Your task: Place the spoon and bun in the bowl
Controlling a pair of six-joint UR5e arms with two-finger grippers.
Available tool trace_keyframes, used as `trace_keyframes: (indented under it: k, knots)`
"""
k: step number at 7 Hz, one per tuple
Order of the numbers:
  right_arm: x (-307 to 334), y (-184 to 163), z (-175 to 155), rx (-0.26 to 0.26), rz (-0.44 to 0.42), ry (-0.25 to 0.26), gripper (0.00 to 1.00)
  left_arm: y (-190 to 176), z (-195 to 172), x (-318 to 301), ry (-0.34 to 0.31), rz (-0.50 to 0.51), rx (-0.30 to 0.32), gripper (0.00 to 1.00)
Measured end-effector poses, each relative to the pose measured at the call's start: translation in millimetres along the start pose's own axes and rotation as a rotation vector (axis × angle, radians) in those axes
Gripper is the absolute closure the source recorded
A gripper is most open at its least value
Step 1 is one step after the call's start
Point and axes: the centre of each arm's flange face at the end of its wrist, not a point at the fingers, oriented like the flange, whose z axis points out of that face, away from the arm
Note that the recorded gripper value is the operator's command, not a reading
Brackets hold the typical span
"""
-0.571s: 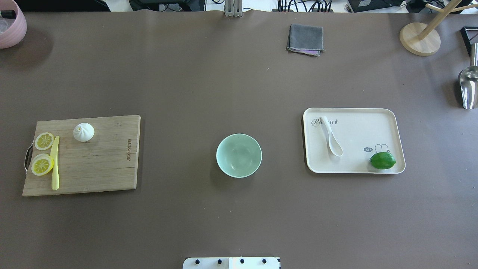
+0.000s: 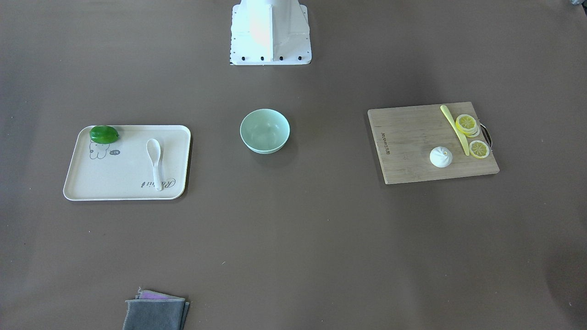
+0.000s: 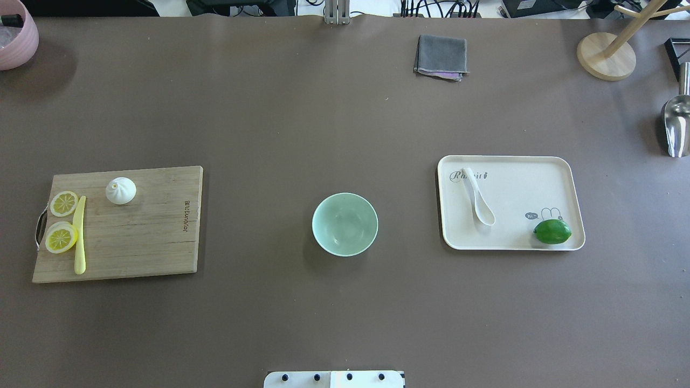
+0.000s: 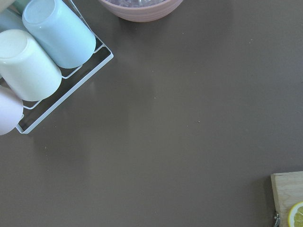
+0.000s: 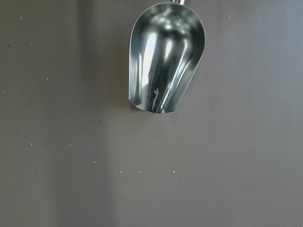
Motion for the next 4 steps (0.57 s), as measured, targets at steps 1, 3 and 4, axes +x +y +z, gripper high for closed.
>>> trace_keyframes:
  k: [1,3,4]
  knots:
    - [-0.1,0.1,-0.1,0.001,0.0,0.0,0.0,0.2,0.5,-0.4,0.0,-0.001,-0.001,0.02]
    - [-0.3,0.1,-0.3,0.001,-0.001,0.0,0.0,0.4,1.0,-0.8,0.0,-0.001,-0.002,0.02]
    - [-0.3,0.1,-0.3,0.001,-0.002,0.0,0.0,0.4,1.4,-1.2,-0.001,-0.001,-0.002,0.02]
